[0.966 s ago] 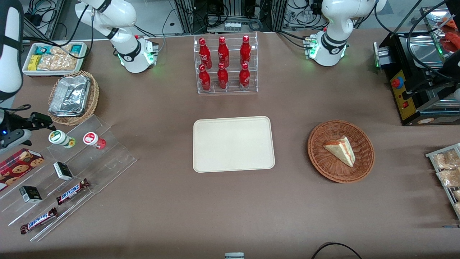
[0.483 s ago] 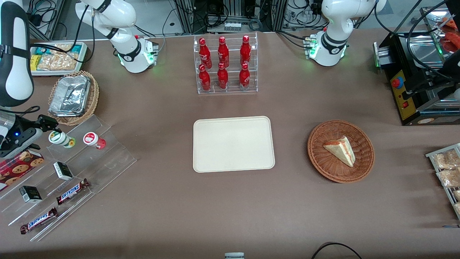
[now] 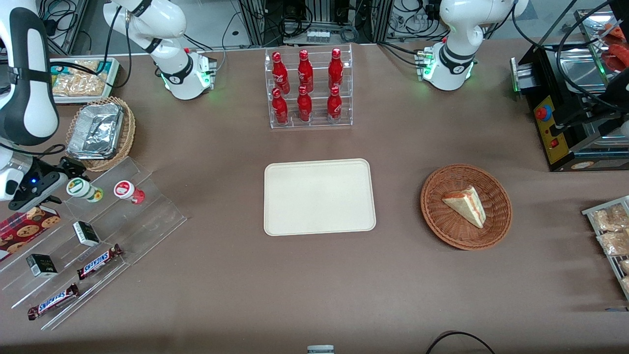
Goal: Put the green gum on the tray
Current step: 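Close the right gripper around the green-and-white gum canister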
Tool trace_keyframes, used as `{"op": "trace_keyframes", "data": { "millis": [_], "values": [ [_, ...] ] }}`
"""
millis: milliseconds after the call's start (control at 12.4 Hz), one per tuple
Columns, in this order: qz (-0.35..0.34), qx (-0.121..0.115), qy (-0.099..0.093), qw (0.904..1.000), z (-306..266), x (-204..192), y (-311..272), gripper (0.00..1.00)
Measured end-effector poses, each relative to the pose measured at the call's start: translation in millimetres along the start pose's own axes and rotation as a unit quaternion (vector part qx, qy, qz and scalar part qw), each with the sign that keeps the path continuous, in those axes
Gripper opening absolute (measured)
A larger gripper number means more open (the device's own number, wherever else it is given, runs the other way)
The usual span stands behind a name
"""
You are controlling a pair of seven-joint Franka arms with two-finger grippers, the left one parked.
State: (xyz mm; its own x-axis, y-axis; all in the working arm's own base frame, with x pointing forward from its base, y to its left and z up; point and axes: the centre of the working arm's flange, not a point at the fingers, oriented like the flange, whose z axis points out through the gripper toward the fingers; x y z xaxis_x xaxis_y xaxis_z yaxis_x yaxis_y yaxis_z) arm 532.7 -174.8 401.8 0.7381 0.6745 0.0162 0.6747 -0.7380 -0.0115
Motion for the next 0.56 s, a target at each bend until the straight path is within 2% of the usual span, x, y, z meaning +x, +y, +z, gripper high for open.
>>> {"op": "trace_keyframes", "data": {
  "millis": [322,402,483,563],
  "values": [
    [-0.007,-0.016,0.008,0.9998,20,-13,-6,1.0],
    [-0.008,-0.017,0.009,0.9998,23,-16,-6,0.93],
    [-0.011,-0.017,0.009,0.9998,25,-18,-6,0.93],
    [-0.012,-0.016,0.008,0.9998,25,-20,-6,0.82]
  ]
}}
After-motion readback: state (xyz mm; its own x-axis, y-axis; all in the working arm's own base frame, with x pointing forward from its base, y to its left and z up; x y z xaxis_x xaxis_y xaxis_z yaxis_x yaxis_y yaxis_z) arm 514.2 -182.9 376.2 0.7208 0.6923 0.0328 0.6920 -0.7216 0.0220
